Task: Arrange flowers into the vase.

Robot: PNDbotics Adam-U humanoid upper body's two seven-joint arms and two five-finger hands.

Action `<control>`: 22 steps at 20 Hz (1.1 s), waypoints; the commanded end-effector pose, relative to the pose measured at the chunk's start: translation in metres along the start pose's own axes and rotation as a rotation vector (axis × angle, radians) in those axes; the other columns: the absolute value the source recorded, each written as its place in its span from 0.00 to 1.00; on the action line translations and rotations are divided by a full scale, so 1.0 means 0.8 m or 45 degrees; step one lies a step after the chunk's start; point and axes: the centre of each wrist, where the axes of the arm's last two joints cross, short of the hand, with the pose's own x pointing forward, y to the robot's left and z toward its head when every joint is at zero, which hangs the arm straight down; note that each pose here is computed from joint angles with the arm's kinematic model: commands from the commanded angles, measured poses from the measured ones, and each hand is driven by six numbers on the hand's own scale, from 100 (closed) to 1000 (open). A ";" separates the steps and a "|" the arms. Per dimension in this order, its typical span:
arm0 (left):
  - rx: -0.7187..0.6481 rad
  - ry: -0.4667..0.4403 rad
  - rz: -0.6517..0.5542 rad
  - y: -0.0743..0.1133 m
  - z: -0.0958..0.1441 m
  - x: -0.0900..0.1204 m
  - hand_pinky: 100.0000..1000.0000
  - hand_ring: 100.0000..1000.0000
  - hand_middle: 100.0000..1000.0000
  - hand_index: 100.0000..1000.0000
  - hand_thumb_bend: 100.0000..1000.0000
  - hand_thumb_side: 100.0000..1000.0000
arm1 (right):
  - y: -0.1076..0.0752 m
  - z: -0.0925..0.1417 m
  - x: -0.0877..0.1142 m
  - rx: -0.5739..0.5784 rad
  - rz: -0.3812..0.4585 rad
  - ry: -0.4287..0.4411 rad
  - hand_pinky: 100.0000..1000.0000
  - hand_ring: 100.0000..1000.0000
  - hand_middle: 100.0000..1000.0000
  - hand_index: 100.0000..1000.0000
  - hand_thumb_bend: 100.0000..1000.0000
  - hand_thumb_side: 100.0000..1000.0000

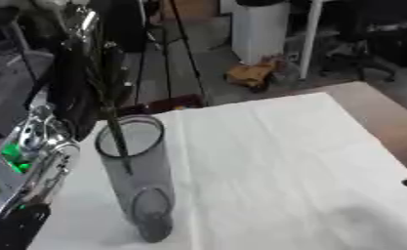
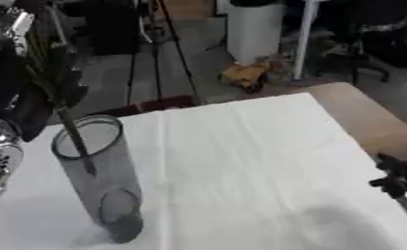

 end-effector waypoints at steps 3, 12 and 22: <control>0.030 -0.021 -0.030 0.005 -0.002 0.005 0.00 0.00 0.00 0.11 0.34 0.93 | -0.010 -0.005 0.012 0.005 0.035 -0.033 0.63 0.97 0.32 0.68 0.41 0.49; 0.043 -0.024 -0.049 0.006 -0.001 0.003 0.00 0.00 0.00 0.16 0.38 0.94 | -0.010 -0.004 0.011 0.004 0.035 -0.032 0.63 0.97 0.32 0.68 0.41 0.49; 0.036 -0.014 -0.080 0.007 0.000 0.000 0.00 0.00 0.00 0.16 0.39 0.95 | -0.011 -0.004 0.011 0.003 0.036 -0.032 0.63 0.97 0.32 0.68 0.41 0.49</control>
